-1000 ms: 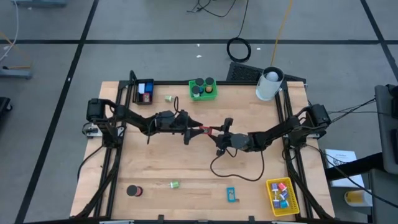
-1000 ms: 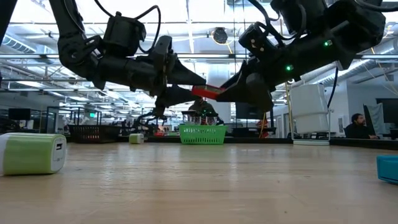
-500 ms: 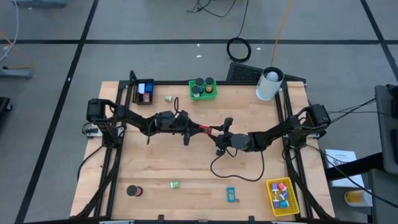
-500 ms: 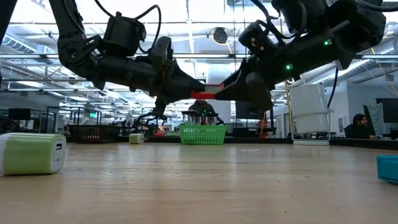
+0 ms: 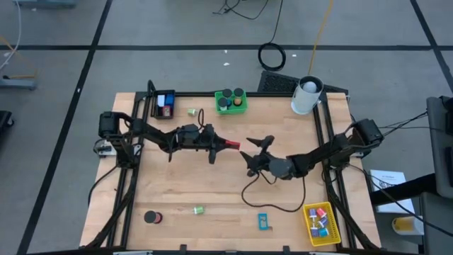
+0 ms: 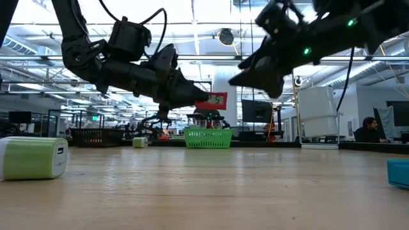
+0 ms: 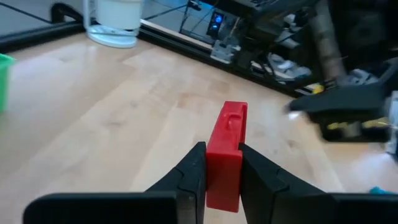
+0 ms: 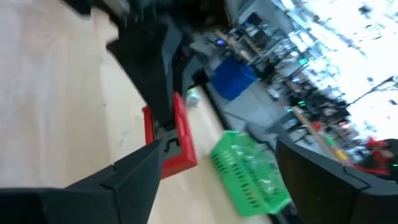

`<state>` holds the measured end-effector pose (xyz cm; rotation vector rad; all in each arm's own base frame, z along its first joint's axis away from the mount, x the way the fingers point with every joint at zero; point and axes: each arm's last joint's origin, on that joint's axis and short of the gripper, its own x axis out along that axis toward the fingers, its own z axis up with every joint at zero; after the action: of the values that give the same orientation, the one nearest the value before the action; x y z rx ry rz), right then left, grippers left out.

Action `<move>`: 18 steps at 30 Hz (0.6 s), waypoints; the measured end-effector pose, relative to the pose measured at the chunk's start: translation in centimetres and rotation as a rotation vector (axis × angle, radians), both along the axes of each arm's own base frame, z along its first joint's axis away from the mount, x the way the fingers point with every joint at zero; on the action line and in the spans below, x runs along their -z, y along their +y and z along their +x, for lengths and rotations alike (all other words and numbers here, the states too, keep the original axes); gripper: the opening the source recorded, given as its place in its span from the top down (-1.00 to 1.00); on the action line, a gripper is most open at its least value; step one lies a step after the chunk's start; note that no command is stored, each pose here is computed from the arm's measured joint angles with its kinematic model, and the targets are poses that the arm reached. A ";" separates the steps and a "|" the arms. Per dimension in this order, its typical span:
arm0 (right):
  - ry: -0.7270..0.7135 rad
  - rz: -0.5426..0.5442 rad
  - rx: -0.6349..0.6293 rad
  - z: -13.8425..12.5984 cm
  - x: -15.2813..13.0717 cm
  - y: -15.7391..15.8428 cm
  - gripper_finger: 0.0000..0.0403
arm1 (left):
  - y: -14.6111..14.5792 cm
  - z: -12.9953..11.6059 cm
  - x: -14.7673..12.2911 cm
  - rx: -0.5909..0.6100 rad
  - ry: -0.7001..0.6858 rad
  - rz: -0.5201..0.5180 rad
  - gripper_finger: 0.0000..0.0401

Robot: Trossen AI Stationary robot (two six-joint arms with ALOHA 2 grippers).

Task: Pick & Place Office items
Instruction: Put the red digital clock into the black basket

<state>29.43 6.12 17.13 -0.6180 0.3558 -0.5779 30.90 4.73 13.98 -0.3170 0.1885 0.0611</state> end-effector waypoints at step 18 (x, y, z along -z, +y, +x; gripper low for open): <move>-0.053 0.113 0.057 -6.2 2.7 -1.1 0.24 | 1.2 -9.8 -8.9 -0.640 0.353 0.240 0.64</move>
<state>23.26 5.03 14.46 -0.4838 0.3548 -0.6234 21.09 5.89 22.85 -0.1139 0.4201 0.7707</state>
